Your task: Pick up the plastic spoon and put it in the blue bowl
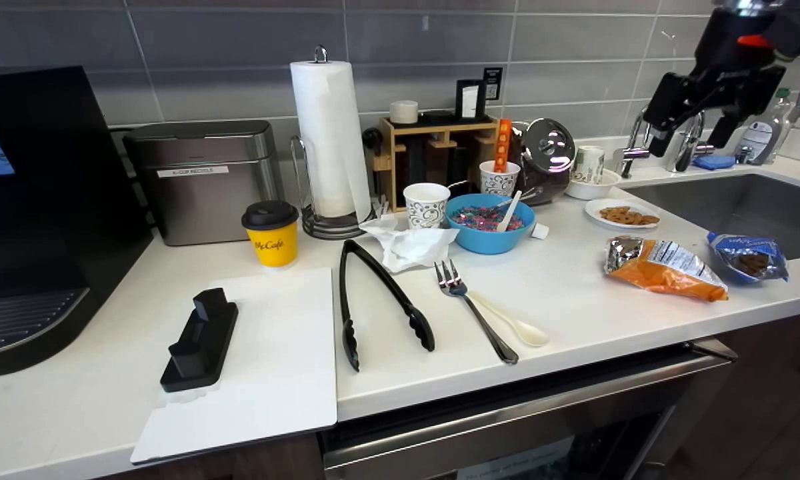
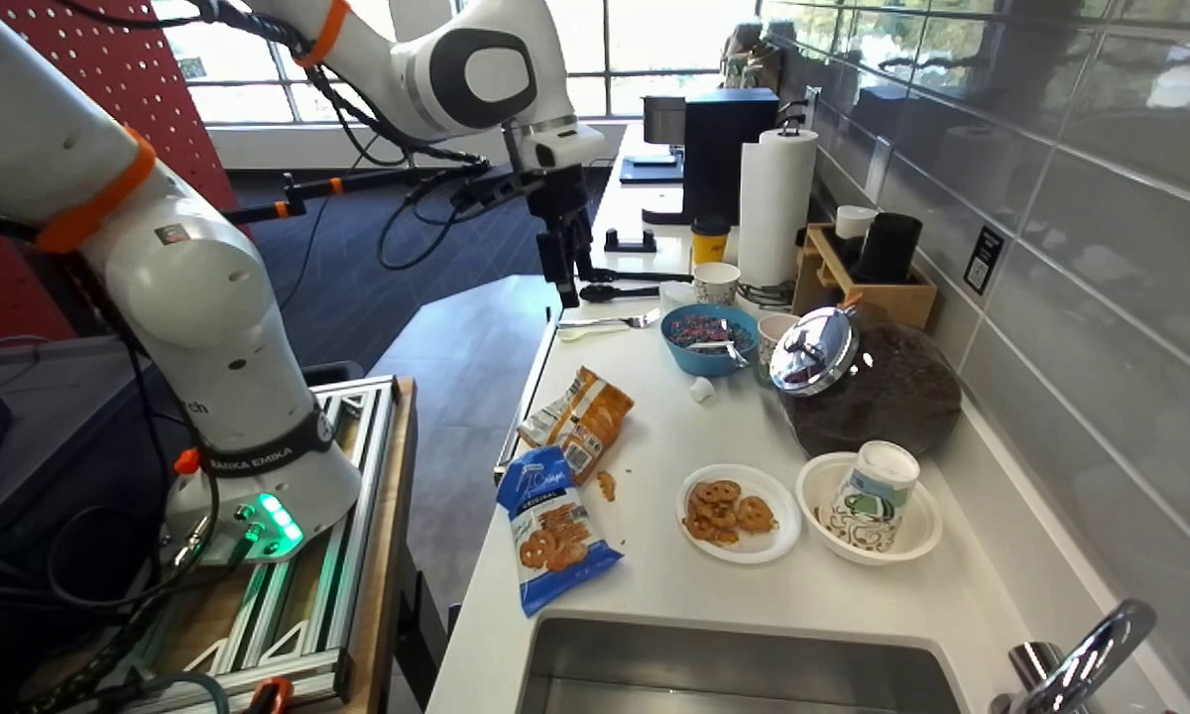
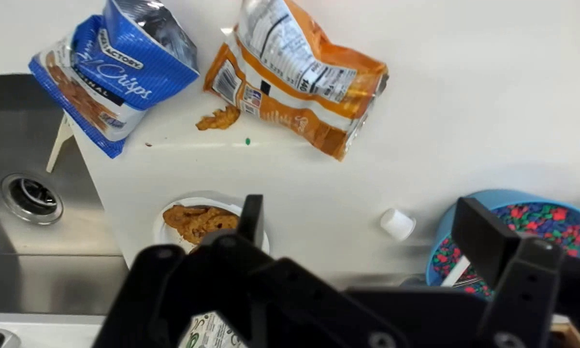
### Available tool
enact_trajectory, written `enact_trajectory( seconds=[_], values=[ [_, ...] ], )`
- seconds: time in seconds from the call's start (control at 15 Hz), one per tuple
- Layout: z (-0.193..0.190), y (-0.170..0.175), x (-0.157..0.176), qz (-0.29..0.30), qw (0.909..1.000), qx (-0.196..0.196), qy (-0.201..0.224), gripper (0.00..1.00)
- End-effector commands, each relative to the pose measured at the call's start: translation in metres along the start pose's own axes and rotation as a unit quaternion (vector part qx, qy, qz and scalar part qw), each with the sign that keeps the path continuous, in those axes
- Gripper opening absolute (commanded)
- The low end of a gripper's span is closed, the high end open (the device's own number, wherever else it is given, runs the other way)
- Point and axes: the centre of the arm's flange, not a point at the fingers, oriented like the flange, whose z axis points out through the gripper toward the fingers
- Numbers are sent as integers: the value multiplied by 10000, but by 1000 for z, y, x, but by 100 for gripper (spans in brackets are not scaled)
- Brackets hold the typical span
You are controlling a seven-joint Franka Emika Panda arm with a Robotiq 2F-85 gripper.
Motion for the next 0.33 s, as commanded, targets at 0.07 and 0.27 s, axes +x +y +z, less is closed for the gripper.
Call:
enact_trajectory(
  seconds=[0.07,0.27],
  values=[
    [-16,12,1,-237,9995,147,-138,100],
    [-21,16,0,-326,9991,226,-146,100]
  ],
)
